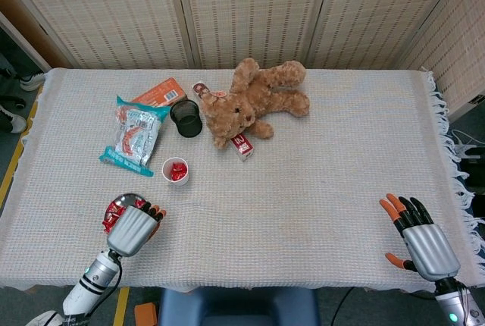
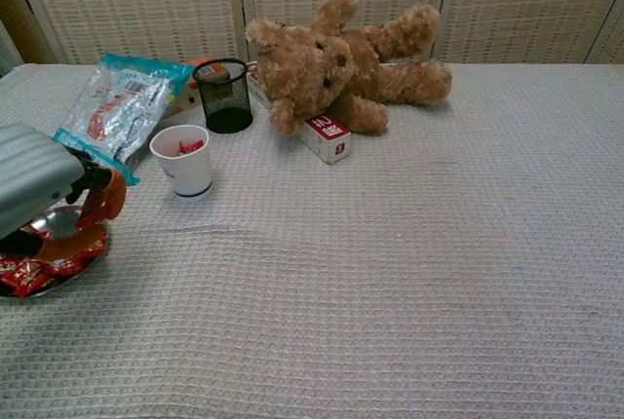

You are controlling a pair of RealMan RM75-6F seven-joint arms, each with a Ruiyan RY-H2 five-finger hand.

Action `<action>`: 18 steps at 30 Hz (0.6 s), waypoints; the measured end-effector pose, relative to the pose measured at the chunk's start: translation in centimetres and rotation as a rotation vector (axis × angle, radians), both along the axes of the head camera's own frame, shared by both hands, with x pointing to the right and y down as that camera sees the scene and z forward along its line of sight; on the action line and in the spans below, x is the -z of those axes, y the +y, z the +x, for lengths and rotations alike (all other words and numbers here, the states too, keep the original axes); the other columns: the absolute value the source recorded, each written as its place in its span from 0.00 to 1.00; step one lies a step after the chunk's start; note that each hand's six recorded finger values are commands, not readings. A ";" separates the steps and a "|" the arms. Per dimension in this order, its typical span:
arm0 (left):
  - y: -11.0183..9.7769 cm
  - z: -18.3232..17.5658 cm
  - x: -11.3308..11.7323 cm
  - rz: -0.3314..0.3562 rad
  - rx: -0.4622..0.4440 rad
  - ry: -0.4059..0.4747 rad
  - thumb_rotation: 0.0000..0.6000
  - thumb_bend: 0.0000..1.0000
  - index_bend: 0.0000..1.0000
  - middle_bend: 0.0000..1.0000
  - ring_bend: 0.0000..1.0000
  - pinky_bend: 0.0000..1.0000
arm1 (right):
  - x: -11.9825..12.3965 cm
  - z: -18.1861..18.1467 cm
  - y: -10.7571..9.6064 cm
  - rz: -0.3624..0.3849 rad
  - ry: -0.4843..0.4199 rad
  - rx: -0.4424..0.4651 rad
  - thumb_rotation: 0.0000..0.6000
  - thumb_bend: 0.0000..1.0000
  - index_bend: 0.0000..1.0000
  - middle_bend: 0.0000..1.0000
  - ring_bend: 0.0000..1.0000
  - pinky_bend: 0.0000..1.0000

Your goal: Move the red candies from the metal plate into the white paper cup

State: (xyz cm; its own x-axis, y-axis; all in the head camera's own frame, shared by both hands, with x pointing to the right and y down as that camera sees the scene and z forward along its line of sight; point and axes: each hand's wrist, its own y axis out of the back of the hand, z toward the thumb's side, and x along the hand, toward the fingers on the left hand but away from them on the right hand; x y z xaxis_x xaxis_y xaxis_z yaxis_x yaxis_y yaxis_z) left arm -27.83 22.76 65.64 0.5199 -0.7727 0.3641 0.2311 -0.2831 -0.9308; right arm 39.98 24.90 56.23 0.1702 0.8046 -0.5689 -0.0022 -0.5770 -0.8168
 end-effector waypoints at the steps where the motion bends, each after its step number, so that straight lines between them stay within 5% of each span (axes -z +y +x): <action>1: -0.6 0.3 0.0 0.003 0.002 0.002 1.00 0.40 0.52 0.58 0.55 1.00 | 0.0 0.1 -0.1 0.001 0.001 -0.004 1.00 0.05 0.00 0.00 0.00 0.00; 18: -8.9 4.0 -2.0 -0.035 0.059 0.044 1.00 0.40 0.53 0.59 0.55 1.00 | -1.6 1.5 -1.3 -0.029 0.048 -0.068 1.00 0.05 0.00 0.00 0.00 0.00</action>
State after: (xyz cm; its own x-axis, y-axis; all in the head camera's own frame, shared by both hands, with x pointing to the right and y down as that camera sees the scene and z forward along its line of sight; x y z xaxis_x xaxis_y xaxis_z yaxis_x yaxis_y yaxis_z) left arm -23.87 13.86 67.67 0.4898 -0.7898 0.3693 0.1718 -0.3278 -0.9290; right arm 41.44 23.56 57.85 0.0880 0.7967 -0.5979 -0.0013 -0.6002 -0.7999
